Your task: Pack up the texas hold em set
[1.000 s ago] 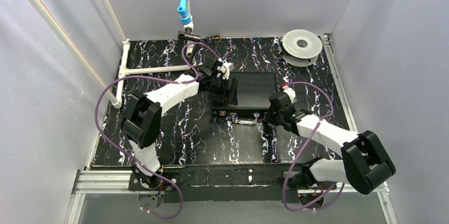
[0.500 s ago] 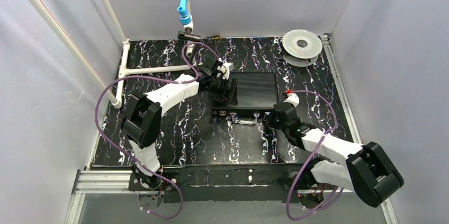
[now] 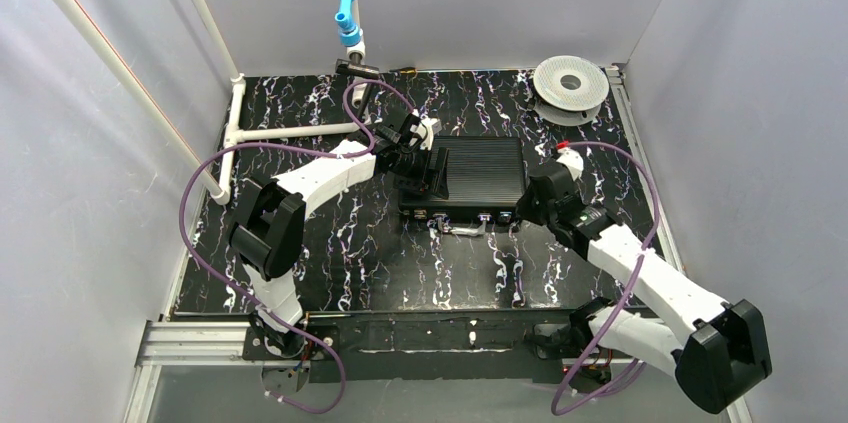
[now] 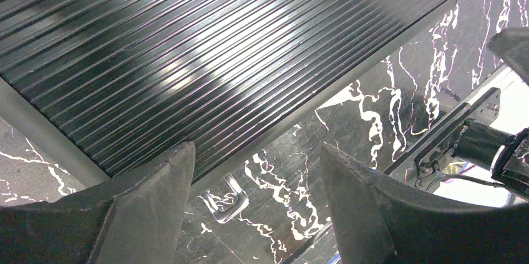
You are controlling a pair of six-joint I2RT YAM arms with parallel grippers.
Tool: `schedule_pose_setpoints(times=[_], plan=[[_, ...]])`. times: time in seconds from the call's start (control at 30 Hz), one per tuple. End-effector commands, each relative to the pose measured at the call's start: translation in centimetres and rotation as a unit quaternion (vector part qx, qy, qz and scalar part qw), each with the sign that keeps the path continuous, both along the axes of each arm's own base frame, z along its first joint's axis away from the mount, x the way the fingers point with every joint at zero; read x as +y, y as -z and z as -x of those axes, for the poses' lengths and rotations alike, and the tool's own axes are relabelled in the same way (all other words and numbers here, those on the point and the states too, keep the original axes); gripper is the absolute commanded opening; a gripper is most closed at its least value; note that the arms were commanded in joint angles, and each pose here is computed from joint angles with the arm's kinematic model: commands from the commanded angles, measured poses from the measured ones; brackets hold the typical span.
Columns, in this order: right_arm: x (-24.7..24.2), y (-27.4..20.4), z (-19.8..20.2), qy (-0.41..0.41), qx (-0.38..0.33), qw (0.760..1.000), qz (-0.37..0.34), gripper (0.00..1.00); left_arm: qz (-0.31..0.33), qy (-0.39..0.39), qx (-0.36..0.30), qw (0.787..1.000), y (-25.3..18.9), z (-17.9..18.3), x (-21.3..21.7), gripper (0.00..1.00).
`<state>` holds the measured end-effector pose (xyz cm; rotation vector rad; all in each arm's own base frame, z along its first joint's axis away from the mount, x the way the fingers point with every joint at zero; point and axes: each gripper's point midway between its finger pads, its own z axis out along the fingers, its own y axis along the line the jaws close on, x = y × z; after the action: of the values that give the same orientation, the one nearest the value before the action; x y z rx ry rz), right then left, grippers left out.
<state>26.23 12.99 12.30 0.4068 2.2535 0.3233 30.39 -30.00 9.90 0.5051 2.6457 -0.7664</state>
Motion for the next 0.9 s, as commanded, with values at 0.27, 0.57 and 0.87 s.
schedule_pose_setpoints(times=[0.27, 0.57, 0.87], plan=[[9.2, 0.1, 2.3, -0.220, 0.067, 0.968, -0.103, 0.26, -0.032, -0.006, 0.002, 0.999, 0.4, 0.2, 1.4, 0.74], [13.2, -0.4, 2.8, -0.224, 0.085, 0.943, -0.229, 0.39, -0.036, -0.011, 0.000, 0.999, 0.2, -0.5, 2.1, 0.79], [14.3, -1.4, 1.4, -0.162, 0.086, 0.935, -0.304, 0.39, -0.006, -0.028, 0.050, 0.998, 1.0, -1.5, 2.5, 0.81]])
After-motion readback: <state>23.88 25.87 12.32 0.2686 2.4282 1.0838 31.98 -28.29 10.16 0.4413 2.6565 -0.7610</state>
